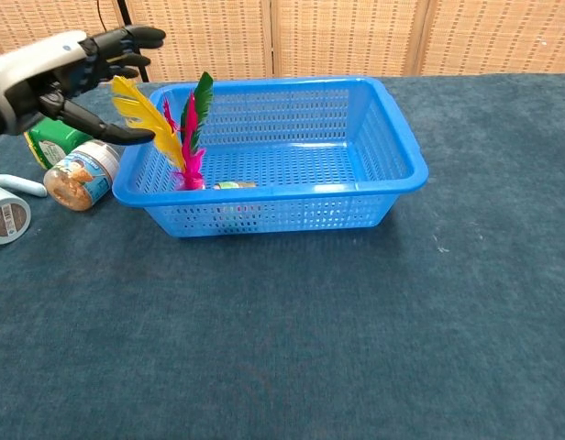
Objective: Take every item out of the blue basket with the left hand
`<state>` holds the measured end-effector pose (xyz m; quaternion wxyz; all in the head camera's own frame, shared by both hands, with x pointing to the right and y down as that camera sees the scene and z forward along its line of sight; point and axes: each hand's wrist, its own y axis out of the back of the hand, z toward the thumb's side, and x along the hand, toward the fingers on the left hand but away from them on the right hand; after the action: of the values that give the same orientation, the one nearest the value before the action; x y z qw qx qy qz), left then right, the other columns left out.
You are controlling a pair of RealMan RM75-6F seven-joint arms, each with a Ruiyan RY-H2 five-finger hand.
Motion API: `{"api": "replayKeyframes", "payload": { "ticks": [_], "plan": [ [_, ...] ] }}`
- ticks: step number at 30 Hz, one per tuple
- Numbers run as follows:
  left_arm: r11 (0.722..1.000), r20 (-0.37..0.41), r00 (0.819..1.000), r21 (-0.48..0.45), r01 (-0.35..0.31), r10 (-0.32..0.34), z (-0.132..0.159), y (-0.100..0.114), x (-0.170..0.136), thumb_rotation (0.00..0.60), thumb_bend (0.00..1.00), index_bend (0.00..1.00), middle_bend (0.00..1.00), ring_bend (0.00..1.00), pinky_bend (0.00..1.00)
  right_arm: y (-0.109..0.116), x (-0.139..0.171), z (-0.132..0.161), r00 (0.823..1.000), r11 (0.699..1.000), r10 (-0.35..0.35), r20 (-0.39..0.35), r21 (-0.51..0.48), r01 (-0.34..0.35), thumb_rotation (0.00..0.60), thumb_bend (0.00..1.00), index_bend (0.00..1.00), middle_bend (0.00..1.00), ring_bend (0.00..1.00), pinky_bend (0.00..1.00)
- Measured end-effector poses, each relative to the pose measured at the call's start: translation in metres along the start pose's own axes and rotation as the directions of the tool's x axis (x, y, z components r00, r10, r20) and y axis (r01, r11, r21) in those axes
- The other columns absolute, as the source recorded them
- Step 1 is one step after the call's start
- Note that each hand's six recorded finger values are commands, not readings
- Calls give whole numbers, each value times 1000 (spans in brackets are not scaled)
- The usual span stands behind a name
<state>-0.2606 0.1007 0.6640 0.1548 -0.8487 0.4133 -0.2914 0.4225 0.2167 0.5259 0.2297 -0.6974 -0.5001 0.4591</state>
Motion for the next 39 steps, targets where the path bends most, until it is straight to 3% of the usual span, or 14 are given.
{"api": "replayKeyframes", "payload": {
  "ticks": [11,14,16,18,21,25,30,39],
  "plan": [
    [997,-51,998,-70,28,-32,-14,-37,28,600,197,0,0,0,33,3,-2,-4,1000,1000,-6,10,-5,6,600,0,0,0,0,0],
    [995,-56,998,-96,34,-39,-16,-45,33,600,296,0,0,0,104,3,-2,-4,1000,1000,-6,12,-6,6,600,0,0,0,0,0],
    [993,-52,998,-114,40,-46,-16,-51,35,600,420,2,0,7,173,3,-2,-5,1000,1000,-6,14,-6,7,600,0,0,0,0,0],
    [992,-44,998,-121,42,-48,-15,-56,37,600,578,102,48,104,298,3,-3,-5,1000,1000,-7,15,-7,7,600,0,0,0,0,0],
    [991,-27,999,-130,27,-31,-13,-59,40,600,768,387,238,307,457,3,-3,-6,1000,1000,-6,17,-7,6,600,0,0,0,0,0],
    [992,-9,1000,-124,-5,4,-11,-62,42,600,923,598,422,449,553,2,-4,-6,1000,1000,-2,16,-6,2,600,0,0,0,0,0],
    [990,16,998,-124,-62,65,-5,-57,46,600,936,689,493,505,593,2,-3,-5,1000,1000,-2,14,-5,2,600,0,0,0,0,0],
    [978,83,982,-143,-154,167,16,-33,49,600,938,704,502,512,595,1,-2,-3,1000,1000,-1,8,-5,1,600,0,0,0,0,0]
  ]
}}
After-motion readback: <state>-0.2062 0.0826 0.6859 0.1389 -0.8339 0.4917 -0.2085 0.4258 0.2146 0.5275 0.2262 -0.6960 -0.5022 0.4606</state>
